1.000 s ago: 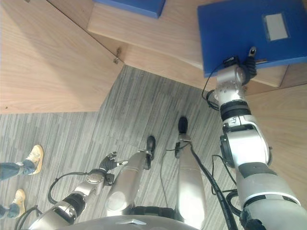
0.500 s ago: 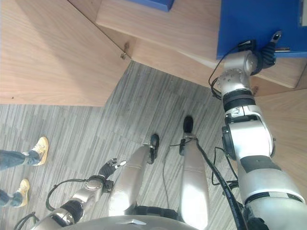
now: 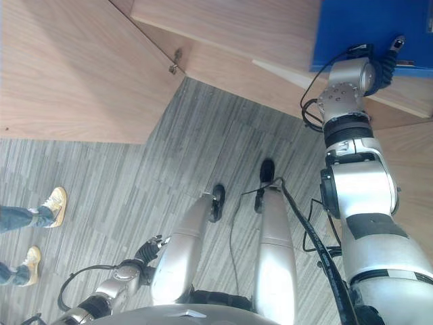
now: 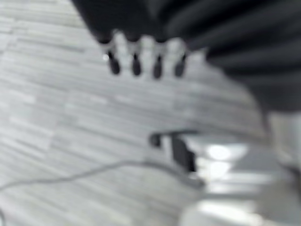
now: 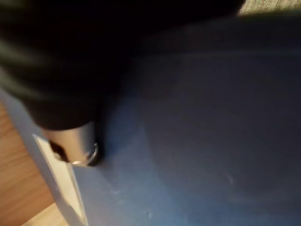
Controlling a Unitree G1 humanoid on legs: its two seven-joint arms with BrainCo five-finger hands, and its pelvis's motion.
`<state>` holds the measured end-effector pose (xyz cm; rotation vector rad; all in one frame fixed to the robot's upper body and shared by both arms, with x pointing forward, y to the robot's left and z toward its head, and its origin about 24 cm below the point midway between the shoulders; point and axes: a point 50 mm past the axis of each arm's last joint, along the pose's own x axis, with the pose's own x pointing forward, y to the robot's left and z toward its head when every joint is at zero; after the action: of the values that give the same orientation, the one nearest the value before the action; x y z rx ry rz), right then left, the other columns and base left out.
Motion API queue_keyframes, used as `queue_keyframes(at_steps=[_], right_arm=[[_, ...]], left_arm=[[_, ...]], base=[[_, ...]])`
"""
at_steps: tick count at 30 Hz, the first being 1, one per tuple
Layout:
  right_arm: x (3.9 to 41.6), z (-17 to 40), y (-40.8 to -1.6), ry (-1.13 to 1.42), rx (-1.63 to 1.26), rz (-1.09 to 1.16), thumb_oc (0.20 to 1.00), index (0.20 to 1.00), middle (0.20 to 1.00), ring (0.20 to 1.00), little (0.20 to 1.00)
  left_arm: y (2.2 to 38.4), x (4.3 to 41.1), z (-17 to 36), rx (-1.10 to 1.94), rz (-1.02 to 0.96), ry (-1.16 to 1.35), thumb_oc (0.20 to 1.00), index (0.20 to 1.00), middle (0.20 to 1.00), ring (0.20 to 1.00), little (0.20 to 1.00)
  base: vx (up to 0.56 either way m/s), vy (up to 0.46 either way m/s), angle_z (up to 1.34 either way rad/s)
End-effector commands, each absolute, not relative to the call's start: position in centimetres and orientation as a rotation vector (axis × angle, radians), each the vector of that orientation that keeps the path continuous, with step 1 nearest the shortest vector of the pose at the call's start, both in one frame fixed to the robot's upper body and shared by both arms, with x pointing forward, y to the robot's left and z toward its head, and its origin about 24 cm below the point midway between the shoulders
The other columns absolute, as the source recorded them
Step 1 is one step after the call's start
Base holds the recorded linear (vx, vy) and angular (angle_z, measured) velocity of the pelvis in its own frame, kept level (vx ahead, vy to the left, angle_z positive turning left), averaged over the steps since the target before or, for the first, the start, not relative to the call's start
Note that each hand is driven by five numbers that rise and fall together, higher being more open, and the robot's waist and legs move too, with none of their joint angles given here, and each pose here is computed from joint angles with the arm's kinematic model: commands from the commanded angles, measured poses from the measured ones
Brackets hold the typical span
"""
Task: Put the empty folder in the office cabinet
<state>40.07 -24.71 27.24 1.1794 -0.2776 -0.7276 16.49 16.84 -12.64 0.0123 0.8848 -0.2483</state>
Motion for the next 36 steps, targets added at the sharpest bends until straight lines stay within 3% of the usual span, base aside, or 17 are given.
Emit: queue_keyframes(at_steps=[1,11,20,32,36], right_arm=[[39.9,30.4,-26.2,-0.297,0.961,-0.584,1.000,1.000,1.000,1.000,1.000],[41.7,25.3,-23.4,0.017,0.285,-0.131,1.000,1.000,1.000,1.000,1.000],[41.2,23.8,-26.0,0.059,0.020,-0.210,1.000,1.000,1.000,1.000,1.000],[39.7,26.1,-30.0,-0.042,-0.571,-0.575,1.000,1.000,1.000,1.000,1.000],[39.7,26.9,-30.0,-0.084,-0.556,-0.541,1.000,1.000,1.000,1.000,1.000]], left_arm=[[18.5,11.8,-14.1,0.002,-0.205,1.009,1.000,1.000,1.000,1.000,1.000],[20.6,11.8,-13.8,0.047,-0.197,1.012,1.000,1.000,1.000,1.000,1.000],[21.9,11.7,-13.7,0.080,-0.183,1.036,1.000,1.000,1.000,1.000,1.000],[23.1,12.2,-12.8,0.079,-0.164,1.015,1.000,1.000,1.000,1.000,1.000],[23.2,12.5,-12.6,0.075,-0.158,1.011,1.000,1.000,1.000,1.000,1.000]], base=[[-0.04,-0.060,-0.02],[-0.03,-0.042,-0.05],[-0.01,-0.004,-0.02],[-0.03,0.010,-0.06],[-0.01,0.015,-0.08]])
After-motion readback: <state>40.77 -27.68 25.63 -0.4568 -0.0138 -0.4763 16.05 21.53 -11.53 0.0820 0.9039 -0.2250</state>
